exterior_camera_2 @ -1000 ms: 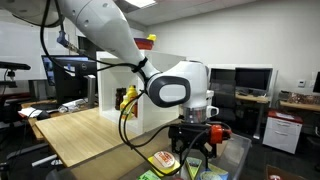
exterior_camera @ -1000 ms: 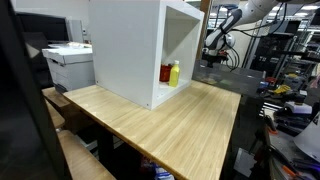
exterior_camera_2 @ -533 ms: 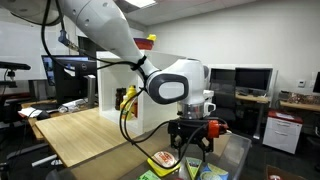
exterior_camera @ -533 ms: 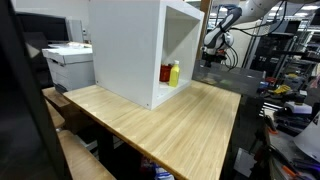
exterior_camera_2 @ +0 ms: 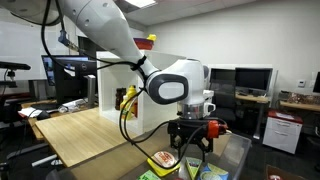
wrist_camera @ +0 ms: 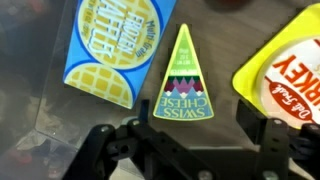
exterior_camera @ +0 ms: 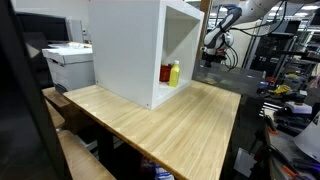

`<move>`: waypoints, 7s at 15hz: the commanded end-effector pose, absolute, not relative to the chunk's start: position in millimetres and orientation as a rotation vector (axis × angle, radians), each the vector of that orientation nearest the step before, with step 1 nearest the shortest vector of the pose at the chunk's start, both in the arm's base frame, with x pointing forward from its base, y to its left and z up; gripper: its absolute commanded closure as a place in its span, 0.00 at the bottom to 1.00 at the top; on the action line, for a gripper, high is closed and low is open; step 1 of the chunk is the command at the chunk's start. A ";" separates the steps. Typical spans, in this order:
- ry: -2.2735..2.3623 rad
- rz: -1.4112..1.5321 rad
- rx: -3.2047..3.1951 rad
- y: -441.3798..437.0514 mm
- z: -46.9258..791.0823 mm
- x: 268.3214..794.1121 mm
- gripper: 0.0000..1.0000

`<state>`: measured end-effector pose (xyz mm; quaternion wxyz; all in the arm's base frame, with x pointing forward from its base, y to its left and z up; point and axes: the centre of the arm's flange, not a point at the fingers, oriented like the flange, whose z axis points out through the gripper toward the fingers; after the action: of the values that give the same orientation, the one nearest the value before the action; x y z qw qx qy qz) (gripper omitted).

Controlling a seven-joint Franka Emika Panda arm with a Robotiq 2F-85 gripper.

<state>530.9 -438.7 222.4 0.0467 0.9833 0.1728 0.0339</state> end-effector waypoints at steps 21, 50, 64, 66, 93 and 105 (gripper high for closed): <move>0.470 0.062 3.018 -448.1 207.2 512.3 0.14; 0.460 0.055 3.018 -450.0 210.8 512.0 0.78; 0.476 0.042 3.022 -444.8 231.1 510.9 0.78; 0.474 0.035 3.022 -444.6 235.0 510.6 0.78; 0.516 -0.034 3.006 -435.1 325.1 502.8 0.78; 0.530 -0.066 3.012 -431.6 372.7 496.6 0.78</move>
<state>504.3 -440.9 350.6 0.0384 0.9843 0.1720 -0.0103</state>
